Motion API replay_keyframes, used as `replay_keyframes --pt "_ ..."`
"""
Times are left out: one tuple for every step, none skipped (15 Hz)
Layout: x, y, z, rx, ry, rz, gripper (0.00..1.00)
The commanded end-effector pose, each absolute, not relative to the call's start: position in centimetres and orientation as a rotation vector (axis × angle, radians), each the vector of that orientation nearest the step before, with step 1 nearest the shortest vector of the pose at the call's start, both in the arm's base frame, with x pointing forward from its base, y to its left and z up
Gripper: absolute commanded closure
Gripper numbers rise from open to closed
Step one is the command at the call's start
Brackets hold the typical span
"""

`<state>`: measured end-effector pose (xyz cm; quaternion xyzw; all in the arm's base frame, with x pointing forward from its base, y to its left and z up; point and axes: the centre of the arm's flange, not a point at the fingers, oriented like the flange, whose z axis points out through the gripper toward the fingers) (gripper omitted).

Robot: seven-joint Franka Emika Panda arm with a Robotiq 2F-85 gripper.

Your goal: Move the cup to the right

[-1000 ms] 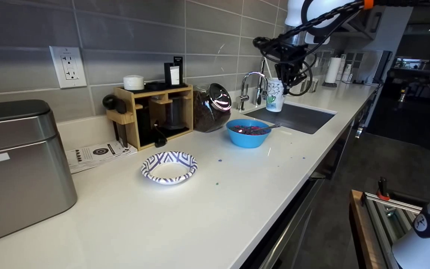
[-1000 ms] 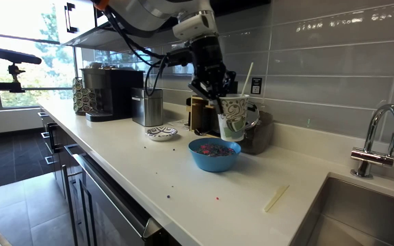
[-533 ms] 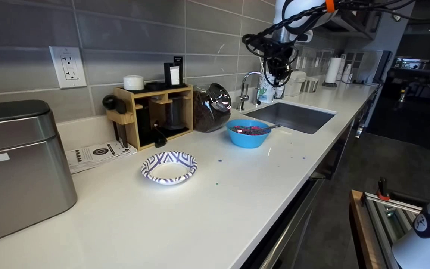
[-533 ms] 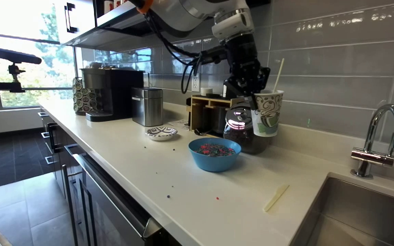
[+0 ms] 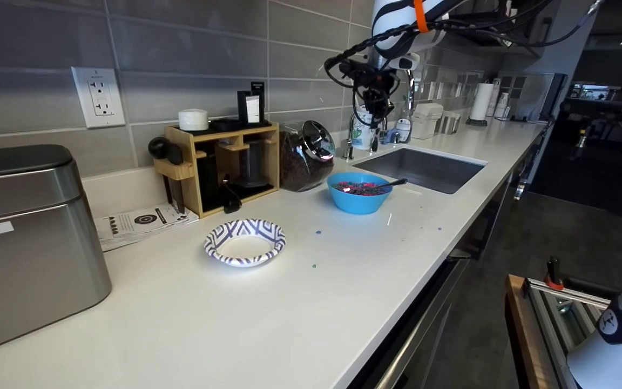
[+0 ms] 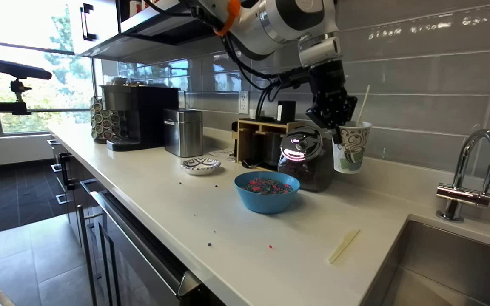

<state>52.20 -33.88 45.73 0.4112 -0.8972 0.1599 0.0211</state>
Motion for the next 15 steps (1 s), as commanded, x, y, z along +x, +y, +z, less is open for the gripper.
replay_keyframes --pt "55.8 -35.8 43.3 1.334 -2.781 0.463 1.00" --pt "56.2 -35.9 42.5 1.355 -2.775 0.447 1.00" --pt "56.5 -35.9 41.7 1.367 -2.764 0.437 1.00" --pt "56.9 -36.0 40.9 1.379 -2.752 0.429 1.00" --pt "57.1 -36.0 40.0 1.384 -2.738 0.424 1.00" --pt "57.3 -35.9 39.4 1.396 -2.728 0.411 1.00" --pt "57.5 -35.9 38.7 1.399 -2.719 0.412 1.00" --pt "57.5 -35.7 38.0 1.415 -2.710 0.412 1.00" --pt "57.7 -35.7 37.5 1.424 -2.703 0.420 1.00" --pt "57.8 -35.5 36.9 1.435 -2.695 0.429 1.00" --pt "57.9 -35.4 36.3 1.447 -2.691 0.427 1.00" --pt "58.1 -35.3 35.9 1.453 -2.684 0.441 1.00" --pt "58.2 -35.2 35.5 1.461 -2.680 0.443 1.00" --pt "58.2 -35.1 35.0 1.464 -2.673 0.448 1.00" --pt "58.3 -35.0 34.7 1.473 -2.668 0.447 1.00"
